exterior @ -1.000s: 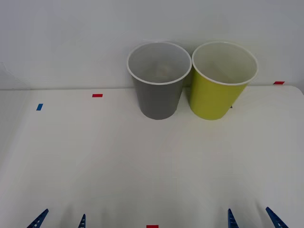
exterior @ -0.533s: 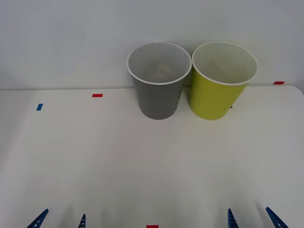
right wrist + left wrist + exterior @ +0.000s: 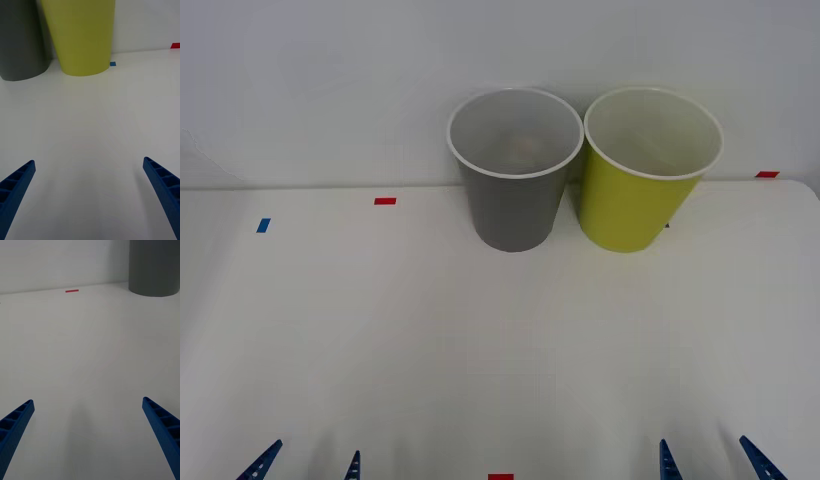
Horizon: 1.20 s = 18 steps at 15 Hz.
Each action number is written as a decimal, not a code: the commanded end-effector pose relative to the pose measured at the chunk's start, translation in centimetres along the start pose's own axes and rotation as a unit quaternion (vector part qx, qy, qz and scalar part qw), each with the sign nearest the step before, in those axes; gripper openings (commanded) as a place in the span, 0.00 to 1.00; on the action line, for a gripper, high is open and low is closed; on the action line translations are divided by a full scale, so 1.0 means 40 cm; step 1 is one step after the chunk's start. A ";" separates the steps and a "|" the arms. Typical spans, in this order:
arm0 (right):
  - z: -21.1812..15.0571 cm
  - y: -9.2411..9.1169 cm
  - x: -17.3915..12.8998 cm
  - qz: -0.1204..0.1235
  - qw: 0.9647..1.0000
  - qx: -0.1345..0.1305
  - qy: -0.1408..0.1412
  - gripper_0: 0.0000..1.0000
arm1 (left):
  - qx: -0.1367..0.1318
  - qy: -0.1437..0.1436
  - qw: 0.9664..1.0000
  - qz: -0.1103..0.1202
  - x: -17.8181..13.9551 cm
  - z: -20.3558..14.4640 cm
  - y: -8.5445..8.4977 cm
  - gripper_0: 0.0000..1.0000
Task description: Put cans in the gray bin and PET bottles in the light green bin.
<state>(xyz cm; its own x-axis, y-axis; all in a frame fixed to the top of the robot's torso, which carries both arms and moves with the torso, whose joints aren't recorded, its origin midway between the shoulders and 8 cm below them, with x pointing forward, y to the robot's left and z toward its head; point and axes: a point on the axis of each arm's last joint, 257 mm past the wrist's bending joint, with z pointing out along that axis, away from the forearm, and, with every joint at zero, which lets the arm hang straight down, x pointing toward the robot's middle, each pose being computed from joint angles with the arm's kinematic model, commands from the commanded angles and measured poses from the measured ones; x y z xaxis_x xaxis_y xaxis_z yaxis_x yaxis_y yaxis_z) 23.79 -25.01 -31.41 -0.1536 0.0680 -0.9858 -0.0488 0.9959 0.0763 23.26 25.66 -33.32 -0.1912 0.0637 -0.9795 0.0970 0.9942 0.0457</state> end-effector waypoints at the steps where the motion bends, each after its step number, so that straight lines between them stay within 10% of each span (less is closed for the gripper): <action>1: 0.000 0.000 0.000 0.000 1.000 0.000 0.000 1.00 | 0.000 0.000 1.000 0.000 0.000 0.000 0.000 1.00; 18: 0.000 0.000 0.000 0.000 1.000 0.000 0.000 1.00 | 0.000 0.000 1.000 0.000 0.000 0.000 0.000 1.00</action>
<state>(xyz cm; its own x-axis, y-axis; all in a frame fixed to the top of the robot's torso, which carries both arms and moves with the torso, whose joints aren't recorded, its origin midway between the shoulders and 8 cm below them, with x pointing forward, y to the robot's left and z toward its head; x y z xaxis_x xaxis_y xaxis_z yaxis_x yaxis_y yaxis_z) 23.79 -25.01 -31.41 -0.1536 0.0681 -0.9858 -0.0488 0.9959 0.0764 23.26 25.66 -33.32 -0.1912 0.0637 -0.9795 0.0970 0.9942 0.0458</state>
